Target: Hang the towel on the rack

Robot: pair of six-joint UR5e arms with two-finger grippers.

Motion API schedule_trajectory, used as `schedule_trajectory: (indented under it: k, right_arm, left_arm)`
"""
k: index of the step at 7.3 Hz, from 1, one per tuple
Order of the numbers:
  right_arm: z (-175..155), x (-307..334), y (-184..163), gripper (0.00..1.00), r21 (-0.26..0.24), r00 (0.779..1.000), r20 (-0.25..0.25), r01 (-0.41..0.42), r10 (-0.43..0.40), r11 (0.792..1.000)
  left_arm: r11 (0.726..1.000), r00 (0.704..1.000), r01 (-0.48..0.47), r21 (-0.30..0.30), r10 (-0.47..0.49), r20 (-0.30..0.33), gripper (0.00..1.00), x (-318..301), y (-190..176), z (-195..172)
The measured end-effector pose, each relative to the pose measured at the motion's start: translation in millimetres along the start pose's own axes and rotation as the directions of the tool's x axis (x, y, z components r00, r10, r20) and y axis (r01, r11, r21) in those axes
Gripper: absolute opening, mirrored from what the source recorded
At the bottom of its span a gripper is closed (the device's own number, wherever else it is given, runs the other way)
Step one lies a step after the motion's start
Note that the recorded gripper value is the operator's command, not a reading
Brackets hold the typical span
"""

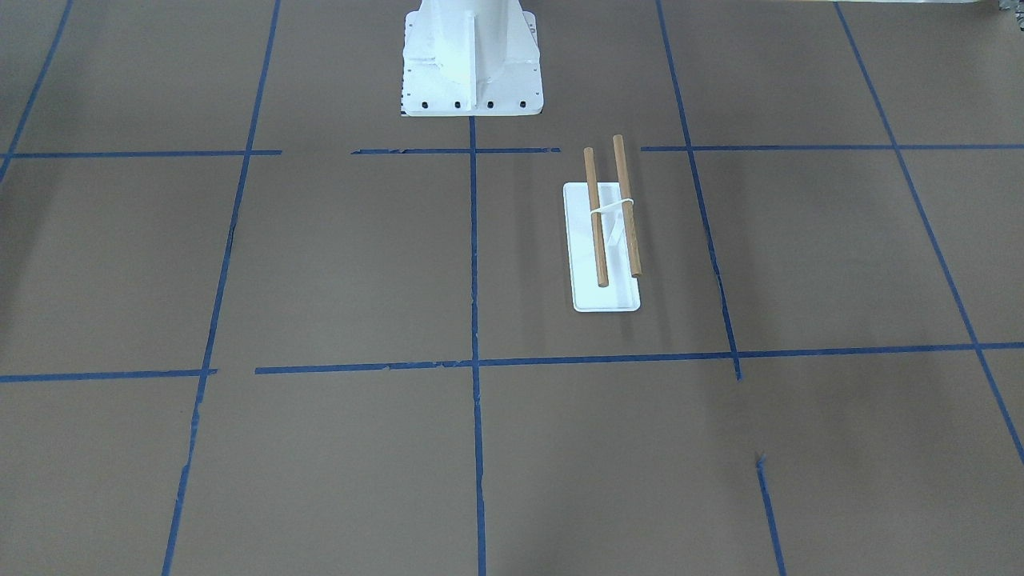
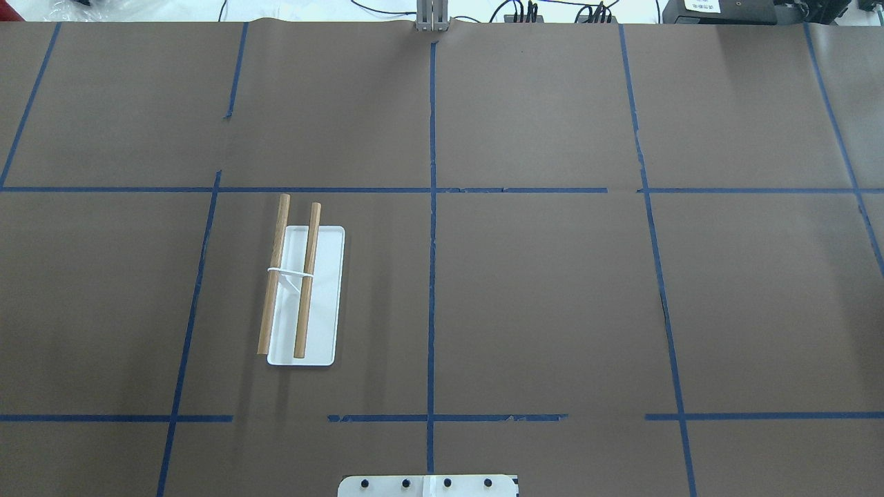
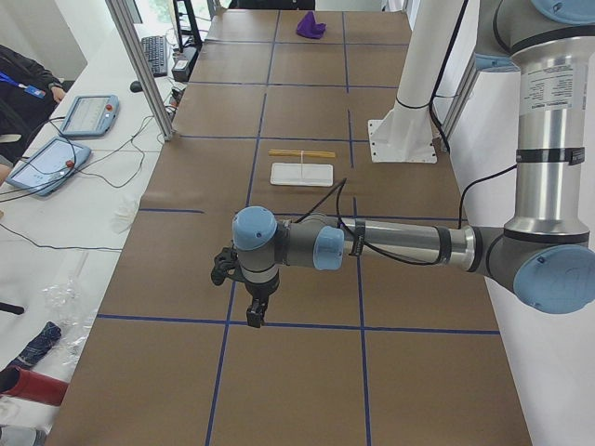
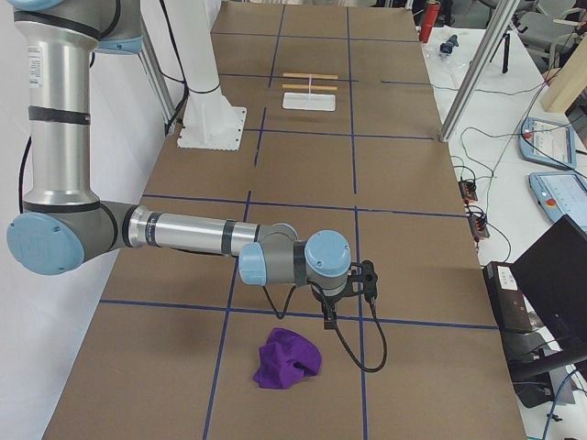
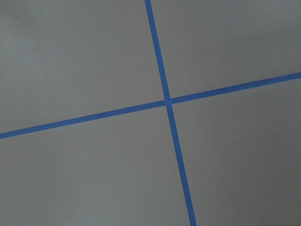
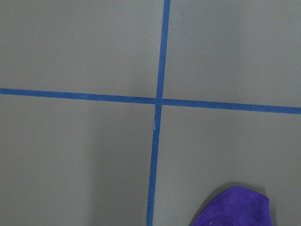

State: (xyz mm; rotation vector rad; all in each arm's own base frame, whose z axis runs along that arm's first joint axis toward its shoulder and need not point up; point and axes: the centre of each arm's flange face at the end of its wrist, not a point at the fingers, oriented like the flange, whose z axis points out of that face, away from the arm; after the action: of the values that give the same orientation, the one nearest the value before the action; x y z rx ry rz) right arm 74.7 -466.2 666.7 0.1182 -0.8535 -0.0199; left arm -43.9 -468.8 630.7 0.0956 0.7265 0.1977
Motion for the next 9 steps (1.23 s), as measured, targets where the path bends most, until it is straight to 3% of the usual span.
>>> schedule_trajectory:
  k: [5,7,9]
  right_arm:
    - [4.1,15.1,6.1,1.00,-0.006,1.000,-0.024,-0.017,0.017,1.000]
    - [24.6,44.3,23.2,1.00,-0.038,0.998,-0.064,-0.013,0.011,0.999]
    - [50.3,74.8,54.1,1.00,-0.085,0.997,-0.069,0.029,-0.035,0.996]
  left_arm:
    - [1.000,0.996,-0.010,0.028,0.012,-0.091,1.00,13.0,-10.9,-4.9]
    - [0.998,0.995,-0.029,0.051,0.034,-0.096,1.00,21.5,-26.7,-14.7]
    - [0.997,0.994,-0.045,0.067,0.052,-0.098,1.00,28.0,-34.9,-22.2]
